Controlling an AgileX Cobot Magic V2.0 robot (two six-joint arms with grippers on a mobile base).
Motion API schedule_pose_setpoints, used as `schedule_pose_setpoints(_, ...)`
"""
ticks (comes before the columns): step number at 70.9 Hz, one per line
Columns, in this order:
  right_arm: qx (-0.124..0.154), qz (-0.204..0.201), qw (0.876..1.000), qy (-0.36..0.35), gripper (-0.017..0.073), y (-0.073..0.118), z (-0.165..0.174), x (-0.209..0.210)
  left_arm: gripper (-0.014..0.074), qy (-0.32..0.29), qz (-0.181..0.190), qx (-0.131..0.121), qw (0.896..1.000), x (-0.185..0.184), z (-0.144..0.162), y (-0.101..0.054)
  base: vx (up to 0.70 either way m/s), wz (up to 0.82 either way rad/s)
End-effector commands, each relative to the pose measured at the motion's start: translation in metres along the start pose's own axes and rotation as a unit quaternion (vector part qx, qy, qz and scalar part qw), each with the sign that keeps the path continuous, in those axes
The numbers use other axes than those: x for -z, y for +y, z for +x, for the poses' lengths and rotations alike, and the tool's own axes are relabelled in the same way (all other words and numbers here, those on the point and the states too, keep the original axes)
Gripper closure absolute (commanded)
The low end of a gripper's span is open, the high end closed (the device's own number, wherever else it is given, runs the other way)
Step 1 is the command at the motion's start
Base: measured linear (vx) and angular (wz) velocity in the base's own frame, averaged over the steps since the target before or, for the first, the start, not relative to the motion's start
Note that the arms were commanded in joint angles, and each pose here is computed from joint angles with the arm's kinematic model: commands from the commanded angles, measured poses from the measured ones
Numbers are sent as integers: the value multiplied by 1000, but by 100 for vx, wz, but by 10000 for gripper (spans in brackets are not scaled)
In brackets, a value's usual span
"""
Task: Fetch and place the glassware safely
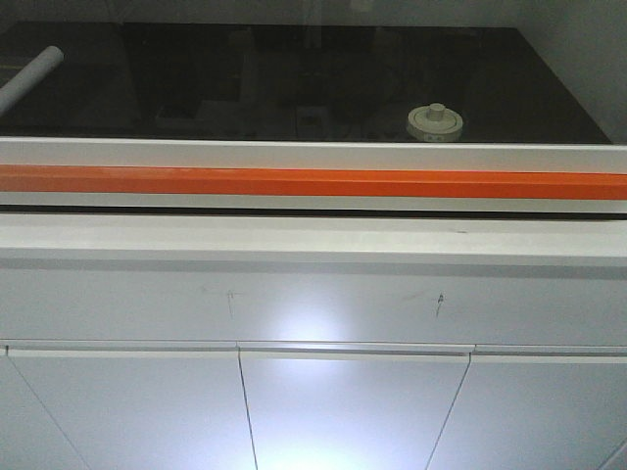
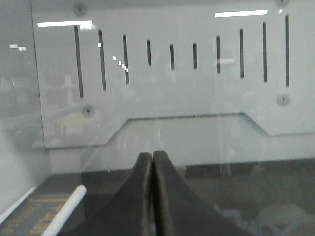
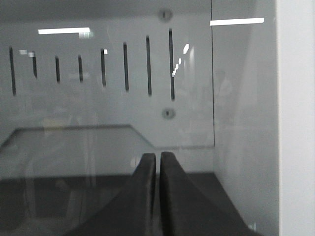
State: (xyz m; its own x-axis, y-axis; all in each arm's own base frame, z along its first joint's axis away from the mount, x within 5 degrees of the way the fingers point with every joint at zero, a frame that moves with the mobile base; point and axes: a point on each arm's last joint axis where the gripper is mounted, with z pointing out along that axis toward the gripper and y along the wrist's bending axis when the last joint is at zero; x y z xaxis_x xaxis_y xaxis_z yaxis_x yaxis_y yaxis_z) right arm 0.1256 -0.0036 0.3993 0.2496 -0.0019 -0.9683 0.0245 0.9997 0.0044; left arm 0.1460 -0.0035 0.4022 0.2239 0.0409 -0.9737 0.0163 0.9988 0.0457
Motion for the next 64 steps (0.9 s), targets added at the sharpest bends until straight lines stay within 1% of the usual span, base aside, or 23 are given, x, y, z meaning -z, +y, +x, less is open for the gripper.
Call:
schedule_pose_setpoints(1,4,2,1000,-7,563,-1,-2,-19,601,-27,4,9,1000,-16,-6,-1,0,0)
schedule_pose_setpoints(16,2,3,998,69,563,-2,30,-49,601,46,7,8,999,-45,27,-3,0,0)
schedule_pose_setpoints(25,1,2,997,83,563,-2,41,-54,601,76,8,11,997,-54,50,-4,0,0)
schedule_pose_setpoints(30,0,-1,998,67,563,-1,48,-52,601,72,10,11,997,-52,61,-5,0,0)
schedule_pose_setpoints(35,-1,-6,999,39,563,0,59,-47,601,54,11,12,998,-47,70,-5,0,0)
schedule_pose_setpoints(40,-3,-11,1000,21,563,0,75,-41,601,39,13,12,999,-42,80,-6,0,0)
schedule_pose_setpoints(46,-4,-16,1000,16,563,1,96,-34,601,40,14,13,999,-37,92,-7,0,0)
schedule_pose_setpoints(52,15,-22,999,18,563,2,116,-30,601,44,15,14,999,-33,102,-8,0,0)
schedule_pose_setpoints(59,29,-26,999,27,562,3,134,-31,601,50,15,14,999,-33,111,-8,0,0)
schedule_pose_setpoints(64,28,-27,999,35,561,3,144,-36,601,63,16,14,998,-37,118,-9,0,0)
